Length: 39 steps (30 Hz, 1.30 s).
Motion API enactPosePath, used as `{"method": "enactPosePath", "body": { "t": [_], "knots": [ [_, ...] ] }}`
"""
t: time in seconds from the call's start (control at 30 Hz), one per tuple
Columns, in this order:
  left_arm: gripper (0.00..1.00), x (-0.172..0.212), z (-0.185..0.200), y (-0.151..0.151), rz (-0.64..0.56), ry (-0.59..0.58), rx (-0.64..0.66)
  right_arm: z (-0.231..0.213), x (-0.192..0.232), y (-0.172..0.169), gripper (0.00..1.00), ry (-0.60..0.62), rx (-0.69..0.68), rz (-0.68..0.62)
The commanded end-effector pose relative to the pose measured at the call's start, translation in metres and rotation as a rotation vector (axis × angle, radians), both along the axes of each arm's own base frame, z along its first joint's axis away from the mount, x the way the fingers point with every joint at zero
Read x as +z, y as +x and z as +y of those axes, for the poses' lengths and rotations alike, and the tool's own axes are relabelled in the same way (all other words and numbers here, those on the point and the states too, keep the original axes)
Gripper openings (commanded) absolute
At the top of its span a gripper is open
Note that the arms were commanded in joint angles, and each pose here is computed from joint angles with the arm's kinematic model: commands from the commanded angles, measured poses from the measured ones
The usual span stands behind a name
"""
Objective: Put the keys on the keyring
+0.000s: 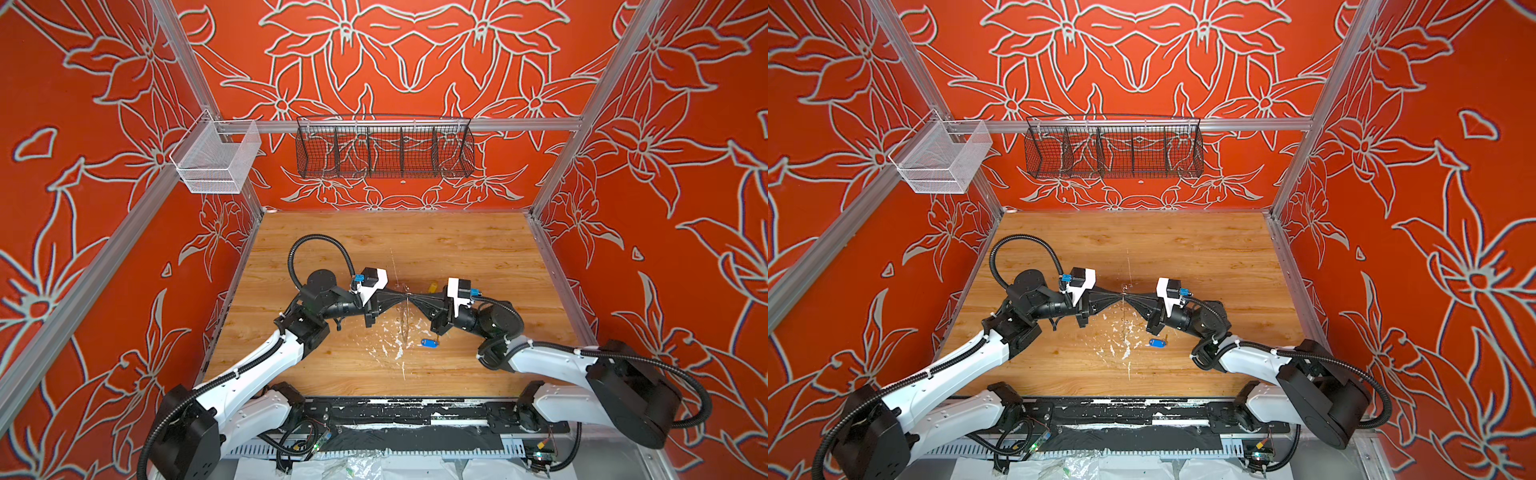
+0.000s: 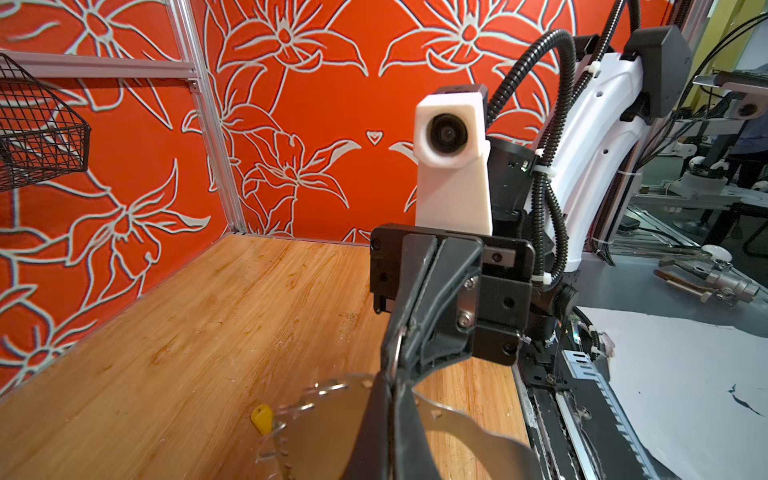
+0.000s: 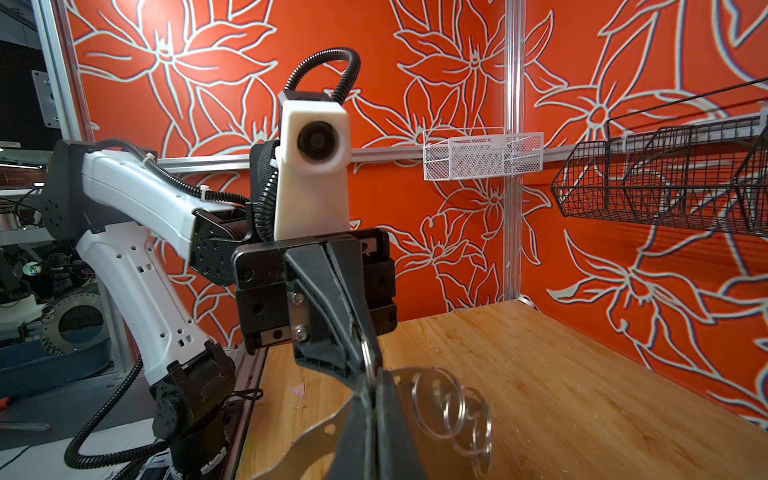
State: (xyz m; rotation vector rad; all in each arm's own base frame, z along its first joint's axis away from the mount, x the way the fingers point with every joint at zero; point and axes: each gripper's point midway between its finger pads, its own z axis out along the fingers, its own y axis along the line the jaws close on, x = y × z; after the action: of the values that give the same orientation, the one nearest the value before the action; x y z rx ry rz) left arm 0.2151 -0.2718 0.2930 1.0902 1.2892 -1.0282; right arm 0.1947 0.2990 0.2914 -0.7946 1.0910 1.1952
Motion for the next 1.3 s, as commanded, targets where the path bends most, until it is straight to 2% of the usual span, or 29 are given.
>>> {"method": "enactPosePath", "body": {
  "t": [0.0, 0.13, 0.17, 0.2, 0.27, 0.37, 0.4, 0.5, 0.53, 0.6, 0.7, 0.83, 0.97, 1.17, 1.27],
  "knots": [
    [0.0, 0.01, -0.004, -0.013, -0.053, -0.012, -0.071, 0.005, 0.026, -0.011, 0.0, 0.057, 0.052, -0.055],
    [0.0, 0.009, -0.004, -0.016, -0.059, -0.008, -0.086, 0.005, 0.024, -0.008, 0.0, 0.051, 0.041, -0.044],
    [0.0, 0.008, -0.004, -0.016, -0.058, -0.006, -0.087, 0.006, 0.024, -0.008, 0.03, 0.048, 0.037, -0.041],
    [0.0, 0.007, -0.004, -0.016, -0.056, -0.004, -0.085, 0.005, 0.022, -0.005, 0.13, 0.044, 0.022, -0.031],
    [0.0, 0.005, -0.004, -0.014, -0.05, 0.009, -0.072, 0.004, 0.021, -0.001, 0.24, 0.037, -0.002, -0.018],
    [0.0, 0.002, -0.003, -0.011, -0.045, 0.038, -0.049, 0.001, 0.019, 0.001, 0.3, 0.014, -0.033, -0.013],
    [0.0, 0.001, -0.002, -0.009, -0.045, 0.045, -0.041, 0.0, 0.017, 0.002, 0.3, -0.002, -0.046, -0.011],
    [0.0, -0.002, -0.002, -0.006, -0.036, 0.068, -0.026, -0.002, 0.012, 0.006, 0.15, -0.043, -0.08, -0.004],
    [0.0, -0.004, -0.002, -0.007, -0.035, 0.072, -0.029, -0.002, 0.012, 0.006, 0.14, -0.05, -0.083, -0.006],
    [0.0, -0.004, -0.002, -0.006, -0.033, 0.07, -0.03, -0.003, 0.011, 0.004, 0.15, -0.051, -0.081, -0.009],
    [0.0, -0.002, -0.002, -0.005, -0.032, 0.065, -0.026, -0.004, 0.009, 0.003, 0.28, -0.062, -0.081, -0.002],
    [0.0, 0.0, -0.002, 0.002, -0.019, 0.066, 0.012, -0.008, 0.005, 0.005, 0.35, -0.097, -0.116, 0.0],
    [0.0, -0.003, -0.004, 0.006, -0.001, 0.058, 0.015, -0.015, 0.003, 0.003, 0.34, -0.126, -0.151, -0.015],
    [0.0, -0.001, -0.006, 0.009, 0.008, 0.05, 0.01, -0.031, -0.005, 0.001, 0.2, -0.188, -0.232, -0.052],
    [0.0, -0.001, -0.008, 0.008, 0.014, 0.056, -0.007, -0.04, -0.012, 0.002, 0.18, -0.205, -0.274, -0.071]
  ]
}}
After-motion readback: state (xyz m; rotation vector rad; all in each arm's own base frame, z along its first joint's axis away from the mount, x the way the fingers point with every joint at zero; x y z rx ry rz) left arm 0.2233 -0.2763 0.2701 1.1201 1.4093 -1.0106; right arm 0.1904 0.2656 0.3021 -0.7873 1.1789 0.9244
